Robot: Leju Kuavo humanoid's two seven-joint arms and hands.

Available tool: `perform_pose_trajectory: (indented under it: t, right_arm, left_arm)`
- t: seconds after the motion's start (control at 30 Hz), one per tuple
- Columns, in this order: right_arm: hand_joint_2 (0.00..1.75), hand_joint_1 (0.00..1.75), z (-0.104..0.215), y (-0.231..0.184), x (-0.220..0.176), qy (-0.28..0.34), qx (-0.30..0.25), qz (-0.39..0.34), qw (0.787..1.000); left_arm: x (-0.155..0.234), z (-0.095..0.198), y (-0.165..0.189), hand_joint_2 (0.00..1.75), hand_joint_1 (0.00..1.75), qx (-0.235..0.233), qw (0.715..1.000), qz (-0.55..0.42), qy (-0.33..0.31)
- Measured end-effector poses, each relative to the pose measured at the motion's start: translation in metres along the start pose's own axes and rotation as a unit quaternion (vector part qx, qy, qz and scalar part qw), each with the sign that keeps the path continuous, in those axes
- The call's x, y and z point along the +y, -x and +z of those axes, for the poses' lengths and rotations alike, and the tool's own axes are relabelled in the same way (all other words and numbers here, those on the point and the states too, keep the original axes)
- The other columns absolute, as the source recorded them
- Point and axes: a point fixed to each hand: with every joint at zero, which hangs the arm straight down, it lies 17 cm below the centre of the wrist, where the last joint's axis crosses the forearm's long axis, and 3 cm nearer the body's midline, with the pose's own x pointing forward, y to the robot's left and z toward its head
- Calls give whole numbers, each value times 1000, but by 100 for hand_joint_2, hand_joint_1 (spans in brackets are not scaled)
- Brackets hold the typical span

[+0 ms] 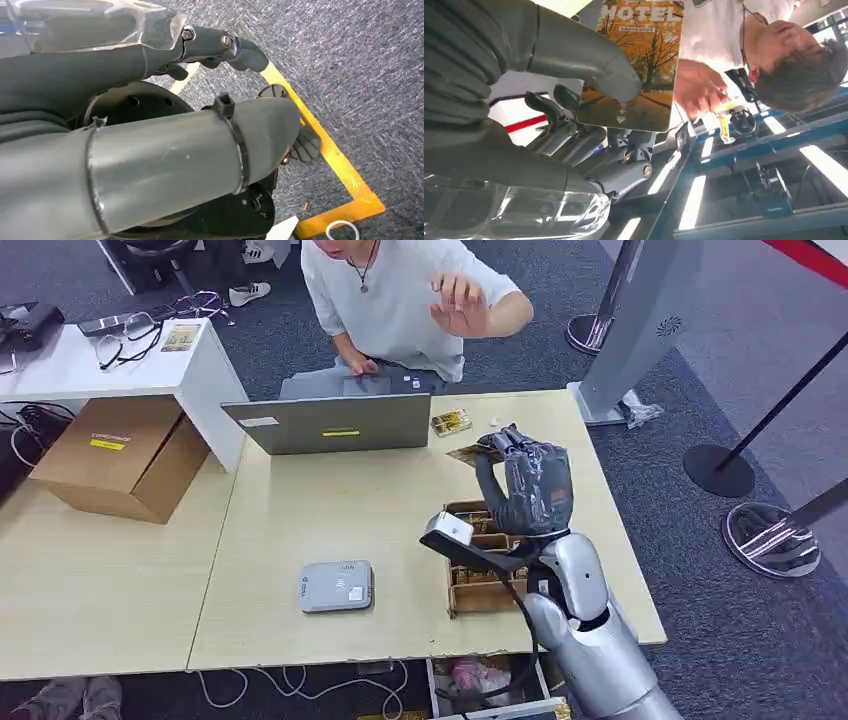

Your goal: Pass the card to the sensor for recognition and then transmit it.

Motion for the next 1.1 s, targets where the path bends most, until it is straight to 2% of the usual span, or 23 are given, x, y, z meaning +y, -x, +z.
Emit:
perform_pose_trajectory:
  t: [0.17,0.3,0.5,0.73,0.97,1.1]
  right_arm:
    - [175,175,5,-10,15,-43,1,-112,993]
    - [175,175,10,-32,34,-92,-1,-238,967]
    - [175,175,11,-44,41,-107,-4,-281,954]
    - [175,175,15,-62,74,-167,26,-416,893]
    - [175,175,14,-67,97,-193,46,-440,876]
    - [175,175,15,-83,117,-224,47,-453,861]
  left_arm:
    - [-1,0,-1,0,0,-1,1000,-1,4]
    - [-2,0,-1,0,0,-3,1000,-4,5]
    - [-2,0,-1,0,0,-3,1000,-5,6]
    - [-3,-1,-3,0,0,-6,1000,-14,20]
    - [2,-4,-3,0,0,-5,1000,-19,18]
    - [6,-5,-1,0,0,2,1000,-23,11]
